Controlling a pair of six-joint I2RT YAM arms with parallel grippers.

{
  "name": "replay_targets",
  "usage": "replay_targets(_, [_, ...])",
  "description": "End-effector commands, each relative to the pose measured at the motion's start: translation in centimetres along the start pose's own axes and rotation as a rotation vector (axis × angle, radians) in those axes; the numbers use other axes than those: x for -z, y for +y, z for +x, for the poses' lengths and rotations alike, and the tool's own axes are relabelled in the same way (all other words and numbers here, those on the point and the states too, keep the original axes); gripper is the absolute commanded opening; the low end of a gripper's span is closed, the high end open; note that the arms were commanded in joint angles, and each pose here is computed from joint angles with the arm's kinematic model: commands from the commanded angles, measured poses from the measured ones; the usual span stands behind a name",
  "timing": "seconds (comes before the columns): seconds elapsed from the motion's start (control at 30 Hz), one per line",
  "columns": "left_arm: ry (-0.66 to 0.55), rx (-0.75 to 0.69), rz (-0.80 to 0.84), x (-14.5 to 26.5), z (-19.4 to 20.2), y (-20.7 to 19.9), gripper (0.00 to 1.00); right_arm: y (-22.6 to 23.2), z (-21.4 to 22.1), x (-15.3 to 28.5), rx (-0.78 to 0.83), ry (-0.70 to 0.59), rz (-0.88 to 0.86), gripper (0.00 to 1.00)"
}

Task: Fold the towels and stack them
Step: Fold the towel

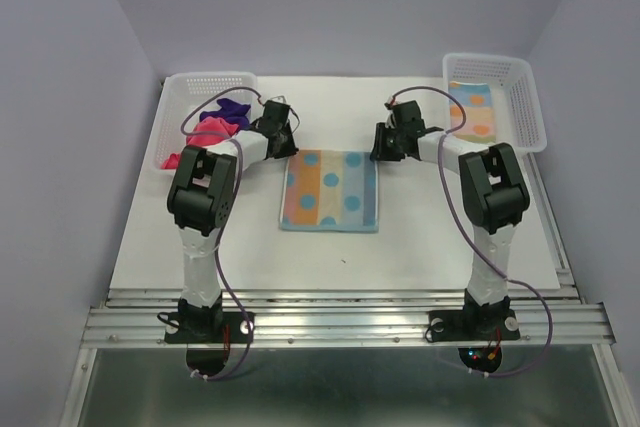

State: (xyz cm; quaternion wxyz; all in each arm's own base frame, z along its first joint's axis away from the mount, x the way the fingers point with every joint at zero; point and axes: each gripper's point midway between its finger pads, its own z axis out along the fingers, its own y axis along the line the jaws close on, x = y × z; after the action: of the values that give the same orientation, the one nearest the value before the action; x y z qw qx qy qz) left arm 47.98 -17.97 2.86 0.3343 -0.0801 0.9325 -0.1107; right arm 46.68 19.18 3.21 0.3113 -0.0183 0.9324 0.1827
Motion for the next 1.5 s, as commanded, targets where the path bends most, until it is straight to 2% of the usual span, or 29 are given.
replay_targets(0.0, [0.0,-0.013,0.014,-0.6,-0.6,-0.3,0.23,0.0,-1.6,-0.8,0.038,-0.023,-0.016,0.34])
replay_targets(0.1, [-0.002,-0.017,0.019,-0.8,-0.9,-0.4,0.0,0.1,-1.7,-1.2,0.065,-0.024,-0.031,0.3])
replay_targets(0.13, [-0.004,-0.018,0.017,-0.9,-0.9,-0.3,0.0,0.2,-1.8,-1.2,0.074,-0.026,-0.038,0.3])
replay_targets(0.23, [-0.016,-0.021,0.019,-0.6,-1.2,-0.4,0.0,0.4,-1.8,-1.3,0.107,-0.032,-0.059,0.16])
replay_targets(0.27, [-0.041,-0.019,0.03,-0.1,-1.8,-0.7,0.0,0.5,-1.9,-1.3,0.124,-0.039,-0.067,0.08])
replay_targets(0.33, [-0.073,-0.016,0.036,0.8,-2.5,-0.8,0.0,0.9,-2.4,-0.8,0.144,-0.061,-0.085,0.01])
replay_targets(0.53, [-0.155,-0.006,0.083,3.8,-3.9,-1.3,0.0,2.9,-3.7,2.7,0.194,-0.149,-0.163,0.01])
replay_targets(0.77, [-0.183,0.028,0.18,6.7,-2.3,-1.8,0.0,4.3,-3.2,6.4,0.218,-0.219,-0.229,0.01])
replay_targets(1.1, [-0.22,0.057,0.242,10.6,-0.5,-1.5,0.0,6.2,0.0,10.6,0.215,-0.235,-0.31,0.01])
replay_targets(1.47, [-0.215,0.1,0.273,13.9,3.9,-0.1,0.0,7.1,5.0,13.9,0.178,-0.212,-0.363,0.01])
